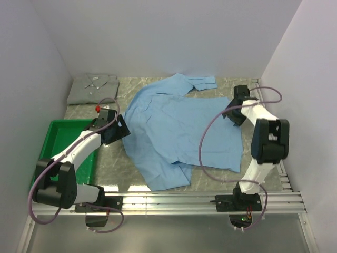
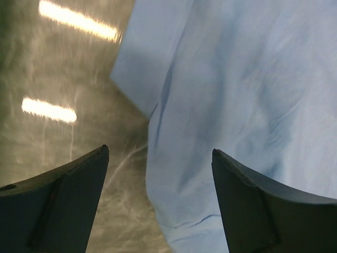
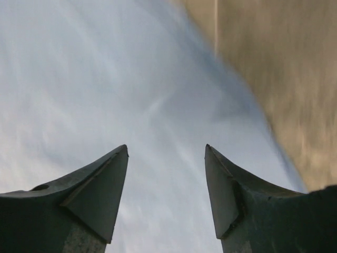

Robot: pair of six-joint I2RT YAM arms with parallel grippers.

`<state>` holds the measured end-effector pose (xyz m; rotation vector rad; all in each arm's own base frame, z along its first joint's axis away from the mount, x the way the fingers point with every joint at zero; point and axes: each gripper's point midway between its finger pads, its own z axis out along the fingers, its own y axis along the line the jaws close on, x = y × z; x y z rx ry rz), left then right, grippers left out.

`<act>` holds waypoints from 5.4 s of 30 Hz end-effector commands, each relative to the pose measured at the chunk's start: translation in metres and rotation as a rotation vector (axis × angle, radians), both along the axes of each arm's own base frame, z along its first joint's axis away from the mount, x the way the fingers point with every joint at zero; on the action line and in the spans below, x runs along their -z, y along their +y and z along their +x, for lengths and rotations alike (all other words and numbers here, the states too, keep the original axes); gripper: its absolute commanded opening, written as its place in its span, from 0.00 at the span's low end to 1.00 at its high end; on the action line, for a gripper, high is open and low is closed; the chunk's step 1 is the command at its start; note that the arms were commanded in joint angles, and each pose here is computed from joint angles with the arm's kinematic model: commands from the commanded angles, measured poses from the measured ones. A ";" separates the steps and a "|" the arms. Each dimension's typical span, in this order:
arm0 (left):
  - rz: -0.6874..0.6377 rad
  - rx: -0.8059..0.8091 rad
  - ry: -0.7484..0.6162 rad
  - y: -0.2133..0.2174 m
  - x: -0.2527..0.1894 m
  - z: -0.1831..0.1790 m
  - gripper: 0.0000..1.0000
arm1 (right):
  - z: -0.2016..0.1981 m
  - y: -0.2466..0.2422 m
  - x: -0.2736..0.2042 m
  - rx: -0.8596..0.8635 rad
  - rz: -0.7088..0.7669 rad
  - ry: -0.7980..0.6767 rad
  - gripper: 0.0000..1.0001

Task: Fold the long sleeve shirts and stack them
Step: Flatten the shirt out

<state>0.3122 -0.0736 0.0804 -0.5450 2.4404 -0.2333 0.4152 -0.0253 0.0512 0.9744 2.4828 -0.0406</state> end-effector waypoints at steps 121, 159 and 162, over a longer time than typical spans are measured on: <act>-0.199 -0.021 0.180 -0.059 0.025 -0.049 0.55 | -0.231 0.264 0.033 -1.187 -0.119 0.161 0.53; -0.136 -0.051 0.147 -0.049 0.021 -0.036 0.52 | -0.369 0.255 -0.028 -1.430 0.347 0.586 0.09; -0.130 -0.054 0.141 -0.047 0.019 -0.037 0.53 | -0.362 0.255 -0.031 -1.441 0.310 0.548 0.45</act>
